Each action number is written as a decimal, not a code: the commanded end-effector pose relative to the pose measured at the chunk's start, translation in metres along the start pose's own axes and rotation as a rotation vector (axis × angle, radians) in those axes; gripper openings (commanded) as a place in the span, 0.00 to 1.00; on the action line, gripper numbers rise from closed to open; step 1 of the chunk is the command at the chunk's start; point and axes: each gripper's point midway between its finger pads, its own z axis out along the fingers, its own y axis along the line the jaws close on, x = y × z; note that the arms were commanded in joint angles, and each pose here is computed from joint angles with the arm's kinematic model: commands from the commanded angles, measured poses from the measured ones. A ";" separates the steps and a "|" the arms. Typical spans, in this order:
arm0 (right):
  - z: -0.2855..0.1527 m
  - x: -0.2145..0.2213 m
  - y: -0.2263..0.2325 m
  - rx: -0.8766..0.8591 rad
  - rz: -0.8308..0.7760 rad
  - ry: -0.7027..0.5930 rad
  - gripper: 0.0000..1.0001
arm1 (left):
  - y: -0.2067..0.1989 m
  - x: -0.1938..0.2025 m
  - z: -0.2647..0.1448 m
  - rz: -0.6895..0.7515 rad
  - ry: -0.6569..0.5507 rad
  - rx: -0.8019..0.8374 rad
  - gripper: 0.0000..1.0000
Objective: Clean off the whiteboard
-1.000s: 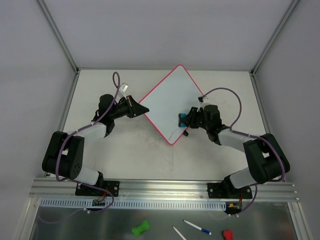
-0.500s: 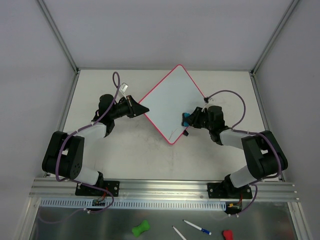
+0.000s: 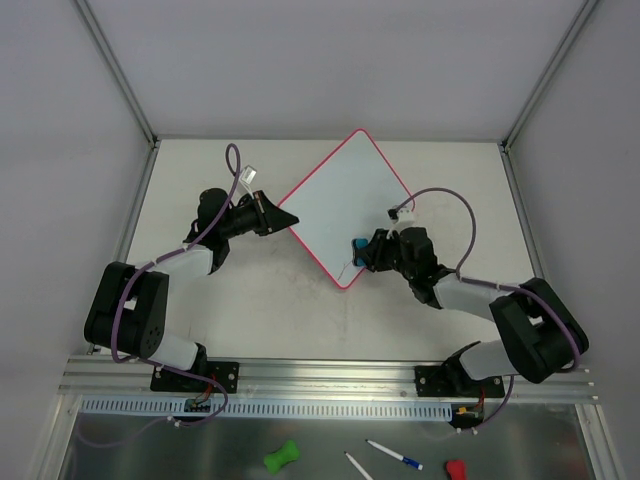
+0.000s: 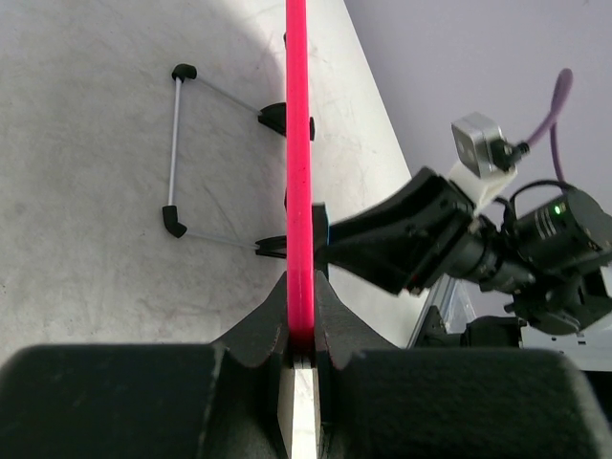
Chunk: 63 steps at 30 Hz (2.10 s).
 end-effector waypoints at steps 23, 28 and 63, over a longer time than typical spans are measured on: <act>0.000 0.059 0.067 -0.131 -0.417 0.169 0.01 | -0.010 0.013 0.007 -0.034 0.063 0.008 0.00; -0.003 0.065 0.081 -0.169 -0.437 0.155 0.00 | -0.010 0.013 0.007 -0.032 0.063 0.010 0.00; 0.013 -0.009 0.036 0.131 -0.377 0.023 0.00 | -0.008 0.015 0.006 -0.042 0.069 -0.006 0.00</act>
